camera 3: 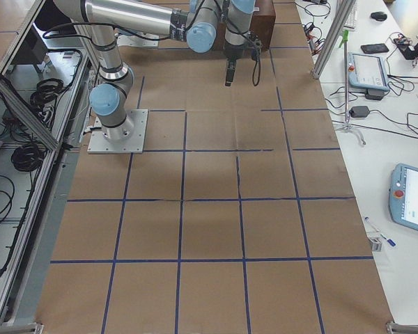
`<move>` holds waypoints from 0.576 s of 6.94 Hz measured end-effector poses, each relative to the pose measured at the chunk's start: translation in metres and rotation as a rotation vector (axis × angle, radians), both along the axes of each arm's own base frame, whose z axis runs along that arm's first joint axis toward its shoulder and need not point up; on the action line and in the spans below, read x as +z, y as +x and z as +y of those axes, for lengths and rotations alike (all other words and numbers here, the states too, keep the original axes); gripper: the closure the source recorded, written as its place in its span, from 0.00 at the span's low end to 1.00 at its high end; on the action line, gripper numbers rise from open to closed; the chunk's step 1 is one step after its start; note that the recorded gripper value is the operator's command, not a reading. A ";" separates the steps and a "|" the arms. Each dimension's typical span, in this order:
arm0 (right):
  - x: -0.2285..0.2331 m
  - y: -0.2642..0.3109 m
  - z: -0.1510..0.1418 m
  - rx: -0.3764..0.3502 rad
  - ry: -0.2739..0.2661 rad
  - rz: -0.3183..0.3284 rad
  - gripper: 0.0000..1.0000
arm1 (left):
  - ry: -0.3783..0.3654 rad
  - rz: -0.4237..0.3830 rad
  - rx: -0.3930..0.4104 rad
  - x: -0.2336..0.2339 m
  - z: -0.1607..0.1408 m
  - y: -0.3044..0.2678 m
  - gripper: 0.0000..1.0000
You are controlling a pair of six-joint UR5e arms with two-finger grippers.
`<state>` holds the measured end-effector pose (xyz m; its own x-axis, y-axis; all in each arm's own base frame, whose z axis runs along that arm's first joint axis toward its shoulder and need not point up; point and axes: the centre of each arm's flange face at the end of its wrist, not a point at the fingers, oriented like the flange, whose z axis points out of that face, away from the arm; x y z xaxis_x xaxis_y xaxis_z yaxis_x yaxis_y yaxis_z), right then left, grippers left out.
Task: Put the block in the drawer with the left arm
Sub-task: 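Move the left gripper down beside the box to the white drawer handle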
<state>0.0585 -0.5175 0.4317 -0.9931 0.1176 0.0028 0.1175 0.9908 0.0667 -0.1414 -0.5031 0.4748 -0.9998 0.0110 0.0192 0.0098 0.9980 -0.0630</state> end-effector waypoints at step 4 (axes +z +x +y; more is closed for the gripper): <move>0.000 0.000 0.000 0.000 0.000 0.000 0.00 | -0.005 -0.008 0.011 0.006 -0.008 0.006 0.01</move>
<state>0.0585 -0.5175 0.4317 -0.9931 0.1176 0.0028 0.1175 0.9908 0.0667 -0.1358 -0.5110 0.4805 -0.9999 -0.0001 0.0109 -0.0008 0.9977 -0.0676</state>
